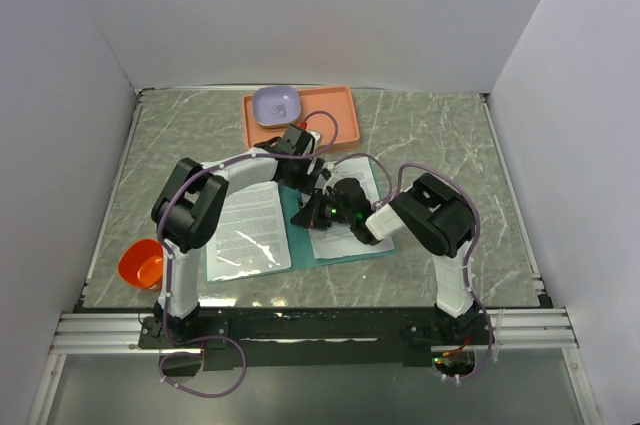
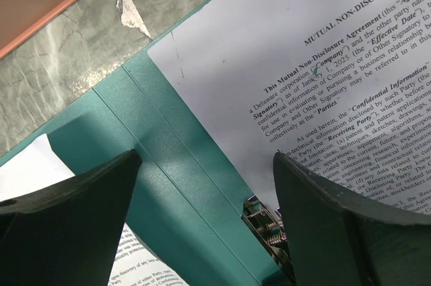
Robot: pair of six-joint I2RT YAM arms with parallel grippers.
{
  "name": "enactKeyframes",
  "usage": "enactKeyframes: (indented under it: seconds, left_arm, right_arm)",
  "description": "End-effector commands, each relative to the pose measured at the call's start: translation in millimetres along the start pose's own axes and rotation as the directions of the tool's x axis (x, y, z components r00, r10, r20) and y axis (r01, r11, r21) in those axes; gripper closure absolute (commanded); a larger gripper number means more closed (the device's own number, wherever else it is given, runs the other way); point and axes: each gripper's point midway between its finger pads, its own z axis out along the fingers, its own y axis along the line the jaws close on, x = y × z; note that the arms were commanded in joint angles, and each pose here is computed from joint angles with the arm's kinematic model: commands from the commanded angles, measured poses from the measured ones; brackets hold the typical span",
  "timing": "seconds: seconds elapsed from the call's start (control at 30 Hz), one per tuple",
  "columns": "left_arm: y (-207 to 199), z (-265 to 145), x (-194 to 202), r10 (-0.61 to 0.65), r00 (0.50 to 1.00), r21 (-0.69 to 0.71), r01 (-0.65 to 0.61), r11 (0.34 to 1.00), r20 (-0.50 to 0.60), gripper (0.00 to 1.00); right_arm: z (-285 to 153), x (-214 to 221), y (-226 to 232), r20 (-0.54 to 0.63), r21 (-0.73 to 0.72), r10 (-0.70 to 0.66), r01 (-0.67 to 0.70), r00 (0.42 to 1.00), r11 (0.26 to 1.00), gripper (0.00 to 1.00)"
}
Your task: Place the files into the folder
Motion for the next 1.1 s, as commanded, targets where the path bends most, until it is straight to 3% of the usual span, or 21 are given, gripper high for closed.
enactKeyframes:
  seconds: [0.0,0.4,0.73,1.07]
  left_arm:
    - [16.2,6.1,52.6,0.066,0.983,-0.048,-0.075,0.996,-0.172,0.13]
    - [14.5,6.5,52.4,0.055,0.982,-0.041,-0.064,0.997,-0.180,0.14]
    - [7.2,-3.7,26.4,0.053,0.988,-0.011,-0.055,0.998,-0.147,0.15]
    - [5.3,-10.9,18.7,0.049,0.990,-0.003,-0.050,0.999,-0.134,0.16]
  right_arm:
    - [-26.9,78.4,-105.9,-0.182,0.353,0.135,-0.063,0.974,0.933,1.00]
    - [-38.3,92.7,-125.3,-0.153,0.444,0.222,-0.134,0.963,0.886,1.00]
    - [-27.6,102.0,-115.0,-0.157,0.375,0.329,-0.252,0.931,0.892,1.00]
    - [-27.8,99.7,-112.4,-0.150,0.371,0.342,-0.268,0.928,0.889,1.00]
